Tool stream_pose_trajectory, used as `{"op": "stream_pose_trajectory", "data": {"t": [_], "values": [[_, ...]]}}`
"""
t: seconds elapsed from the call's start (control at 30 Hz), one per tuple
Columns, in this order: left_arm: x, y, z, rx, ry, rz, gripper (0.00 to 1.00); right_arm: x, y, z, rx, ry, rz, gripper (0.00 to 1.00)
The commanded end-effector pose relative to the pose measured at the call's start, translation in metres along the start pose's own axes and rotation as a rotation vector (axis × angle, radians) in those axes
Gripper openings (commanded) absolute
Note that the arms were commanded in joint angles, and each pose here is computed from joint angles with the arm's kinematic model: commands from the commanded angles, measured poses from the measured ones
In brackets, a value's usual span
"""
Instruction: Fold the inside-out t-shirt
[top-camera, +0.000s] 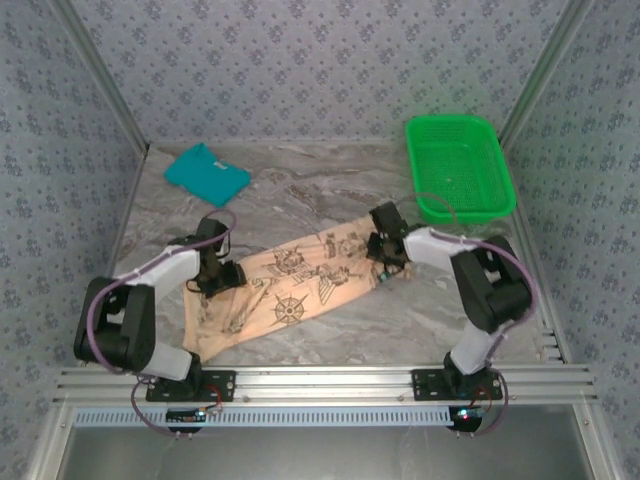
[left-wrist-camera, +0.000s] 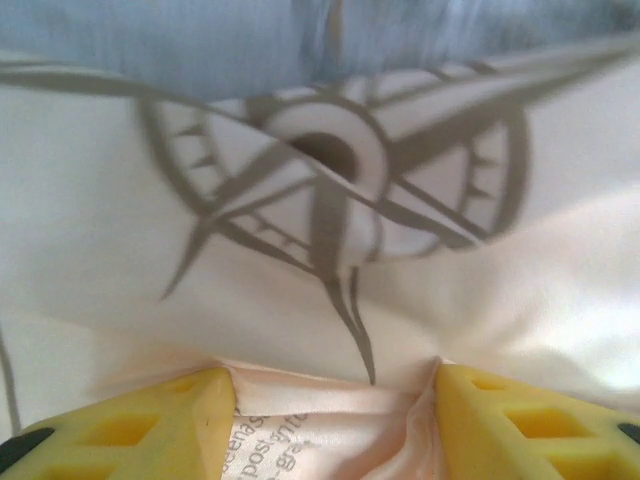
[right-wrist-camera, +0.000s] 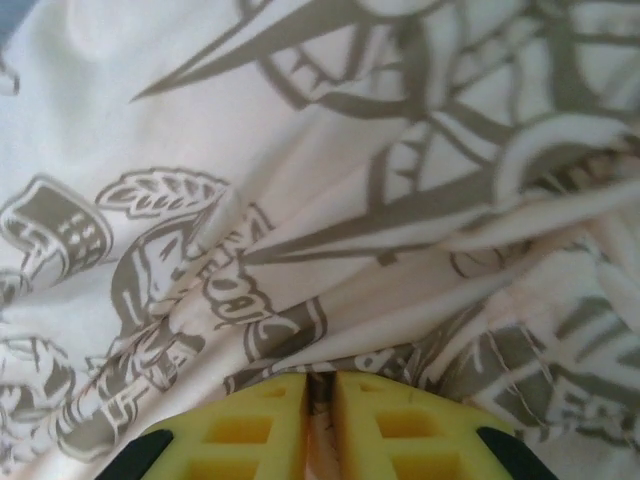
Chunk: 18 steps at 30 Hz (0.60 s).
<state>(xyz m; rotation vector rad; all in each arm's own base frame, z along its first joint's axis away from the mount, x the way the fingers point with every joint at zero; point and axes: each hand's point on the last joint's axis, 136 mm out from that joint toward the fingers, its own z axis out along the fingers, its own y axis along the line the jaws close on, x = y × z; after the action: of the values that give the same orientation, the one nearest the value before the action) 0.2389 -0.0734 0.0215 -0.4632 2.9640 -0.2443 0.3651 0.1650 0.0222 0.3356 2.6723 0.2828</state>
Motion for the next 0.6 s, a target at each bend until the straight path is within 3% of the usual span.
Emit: {"op": "stream_pose_trajectory", "data": {"t": [0.0, 0.07, 0.17, 0.27, 0.4, 0.57], "values": [[0.052, 0.005, -0.006, 0.016, 0.137, -0.095, 0.57, -0.013, 0.000, 0.042, 0.064, 0.035, -0.116, 0.17], [0.063, -0.003, -0.013, 0.048, 0.139, -0.107, 0.57, -0.039, 0.019, 0.050, 0.076, 0.015, -0.139, 0.18], [0.083, -0.022, -0.021, 0.128, 0.169, -0.098, 0.57, -0.061, 0.062, 0.051, -0.033, 0.020, -0.166, 0.19], [0.105, -0.042, -0.031, 0.175, 0.223, -0.033, 0.58, -0.074, 0.091, 0.033, -0.091, -0.037, -0.183, 0.28], [0.114, -0.049, -0.057, 0.159, 0.209, 0.060, 0.58, -0.073, 0.074, 0.013, -0.028, -0.042, -0.145, 0.38], [0.083, -0.046, -0.091, 0.143, 0.017, 0.124, 0.65, -0.050, 0.051, -0.016, 0.025, -0.027, -0.167, 0.47]]}}
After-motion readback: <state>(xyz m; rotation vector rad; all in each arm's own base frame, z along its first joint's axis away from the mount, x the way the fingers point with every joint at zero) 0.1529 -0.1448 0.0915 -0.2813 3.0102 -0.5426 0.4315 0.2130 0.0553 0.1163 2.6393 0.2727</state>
